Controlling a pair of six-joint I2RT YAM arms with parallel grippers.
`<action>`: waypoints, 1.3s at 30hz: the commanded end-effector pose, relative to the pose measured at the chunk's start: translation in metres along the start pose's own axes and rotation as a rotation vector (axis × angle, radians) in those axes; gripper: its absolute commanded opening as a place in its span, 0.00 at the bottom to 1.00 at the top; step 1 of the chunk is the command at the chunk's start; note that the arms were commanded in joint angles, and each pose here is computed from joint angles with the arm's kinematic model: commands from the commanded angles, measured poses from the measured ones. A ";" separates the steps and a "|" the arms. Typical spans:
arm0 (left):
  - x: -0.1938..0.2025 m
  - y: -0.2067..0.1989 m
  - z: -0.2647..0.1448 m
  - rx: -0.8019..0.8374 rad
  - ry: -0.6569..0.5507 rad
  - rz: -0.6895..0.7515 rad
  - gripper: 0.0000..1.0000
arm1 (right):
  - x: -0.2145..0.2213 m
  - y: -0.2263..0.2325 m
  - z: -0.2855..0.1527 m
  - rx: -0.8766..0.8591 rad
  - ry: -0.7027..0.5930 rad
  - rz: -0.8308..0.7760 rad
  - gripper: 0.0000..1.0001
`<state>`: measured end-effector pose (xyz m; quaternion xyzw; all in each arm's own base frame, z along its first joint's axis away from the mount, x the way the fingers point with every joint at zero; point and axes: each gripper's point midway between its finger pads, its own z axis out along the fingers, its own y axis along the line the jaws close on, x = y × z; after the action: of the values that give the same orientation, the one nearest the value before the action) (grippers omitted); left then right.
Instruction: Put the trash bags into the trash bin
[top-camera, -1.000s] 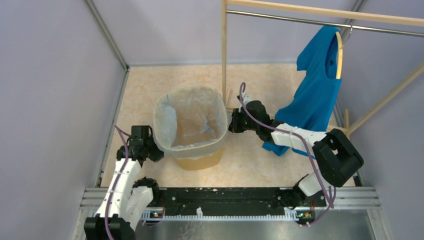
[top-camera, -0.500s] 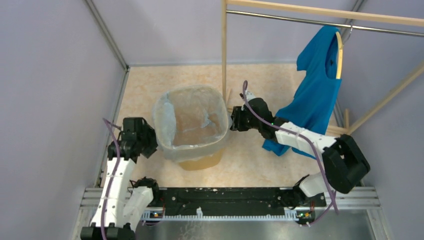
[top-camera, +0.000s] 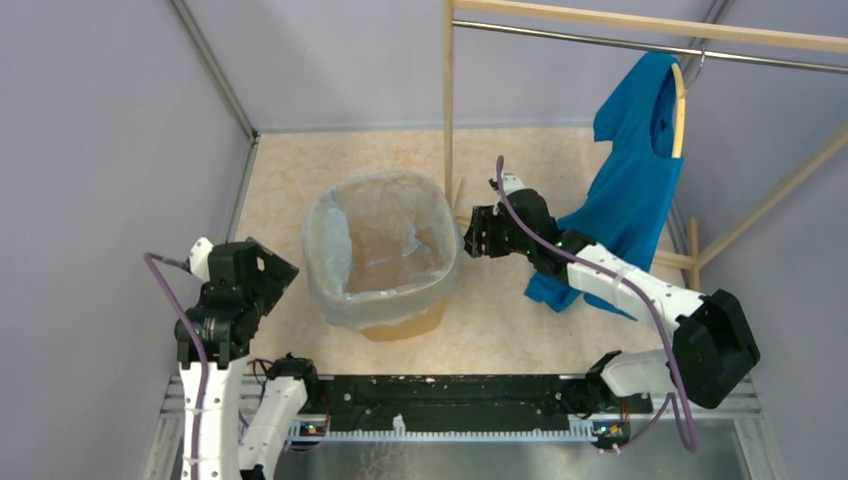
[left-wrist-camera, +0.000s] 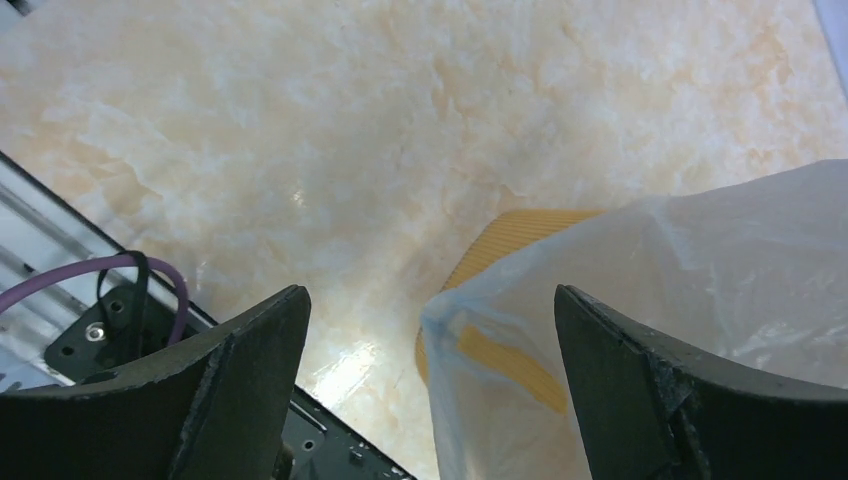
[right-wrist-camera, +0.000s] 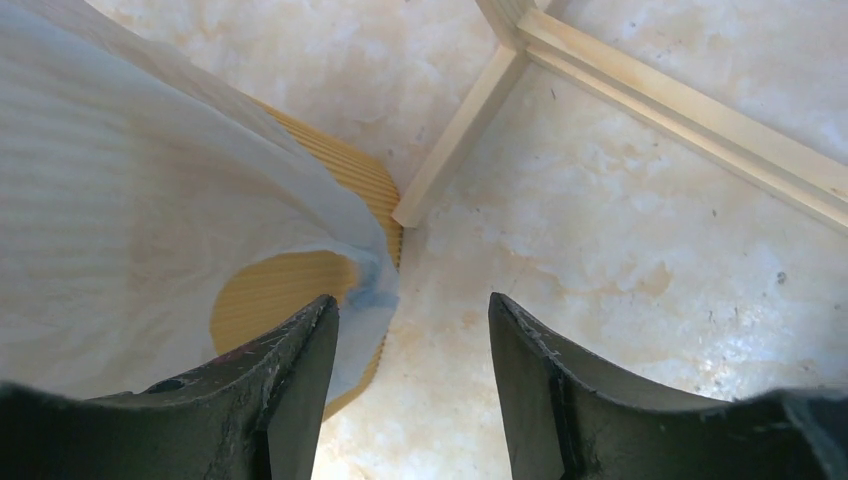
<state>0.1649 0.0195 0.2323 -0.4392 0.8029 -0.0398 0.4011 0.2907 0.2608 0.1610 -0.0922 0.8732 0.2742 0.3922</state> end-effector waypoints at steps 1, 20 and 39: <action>-0.026 -0.002 -0.016 0.018 -0.102 0.053 0.97 | -0.032 0.008 -0.020 -0.002 -0.078 -0.046 0.58; -0.006 -0.201 -0.098 1.075 0.132 0.560 0.60 | -0.045 0.011 -0.042 -0.012 -0.133 -0.088 0.68; 0.070 -0.125 0.028 0.210 0.237 0.893 0.41 | -0.030 0.008 -0.031 -0.011 -0.092 -0.050 0.68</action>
<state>0.2524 -0.1259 0.2287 0.0289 0.9449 -0.0522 0.3218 0.2836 0.2466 0.1961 -0.1088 0.8581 0.2650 0.4262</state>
